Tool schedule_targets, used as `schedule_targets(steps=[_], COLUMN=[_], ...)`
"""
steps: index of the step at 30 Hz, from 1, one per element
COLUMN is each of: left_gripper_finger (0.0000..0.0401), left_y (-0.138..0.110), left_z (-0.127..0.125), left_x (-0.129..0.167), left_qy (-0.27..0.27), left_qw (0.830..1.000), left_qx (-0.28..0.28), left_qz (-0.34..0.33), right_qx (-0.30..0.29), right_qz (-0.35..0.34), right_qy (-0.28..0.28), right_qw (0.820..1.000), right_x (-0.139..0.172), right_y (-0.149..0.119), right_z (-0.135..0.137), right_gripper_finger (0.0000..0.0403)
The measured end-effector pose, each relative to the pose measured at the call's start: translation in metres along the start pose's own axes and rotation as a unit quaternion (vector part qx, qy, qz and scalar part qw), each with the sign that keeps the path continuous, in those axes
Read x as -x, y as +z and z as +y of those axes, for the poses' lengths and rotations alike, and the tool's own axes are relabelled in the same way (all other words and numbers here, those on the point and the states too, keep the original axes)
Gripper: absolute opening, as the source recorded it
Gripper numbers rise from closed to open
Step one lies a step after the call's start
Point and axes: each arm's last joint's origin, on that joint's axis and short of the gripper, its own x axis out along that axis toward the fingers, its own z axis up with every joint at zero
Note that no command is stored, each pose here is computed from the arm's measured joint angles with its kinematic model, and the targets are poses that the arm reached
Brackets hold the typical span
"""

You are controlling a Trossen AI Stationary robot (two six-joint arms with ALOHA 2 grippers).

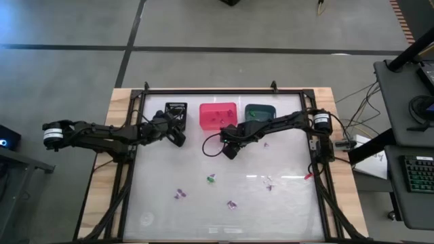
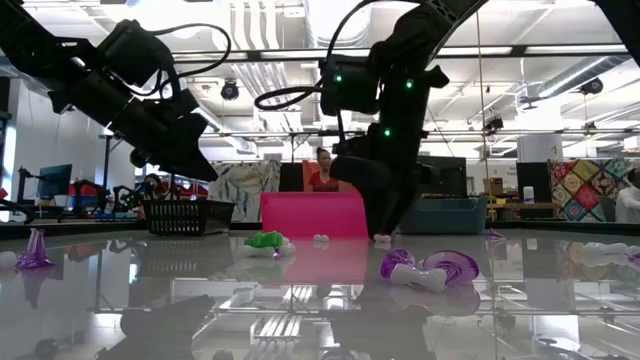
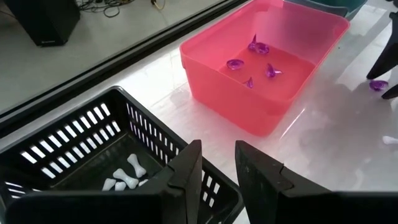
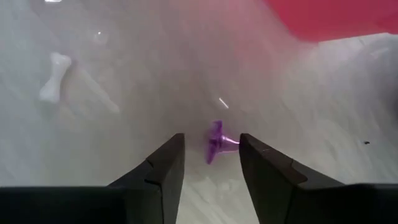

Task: Sort Halloween decoration
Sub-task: Put the purple hat toy into the pink bin

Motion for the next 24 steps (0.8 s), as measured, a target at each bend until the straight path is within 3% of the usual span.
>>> schedule_targets(steps=[3,11,24], left_gripper_finger=[0.0079,0.0079,0.0079], left_y=[0.000,0.000,0.000], left_z=[0.000,0.000,0.000], left_x=[0.000,0.000,0.000], left_qy=[-0.001,-0.001,-0.001], left_qw=[1.000,1.000,1.000], left_qx=[0.001,0.001,0.001], left_qz=[0.000,-0.001,-0.001], right_qx=[0.000,0.003,0.030], right_qz=[0.002,-0.002,-0.028], right_qy=[0.002,0.005,0.022], right_qw=[1.000,1.000,0.999], right_x=[-0.001,0.002,0.023], right_y=[0.000,0.001,0.006], right_z=[0.001,0.001,-0.001], right_gripper_finger=[0.0123,0.0018,0.0012])
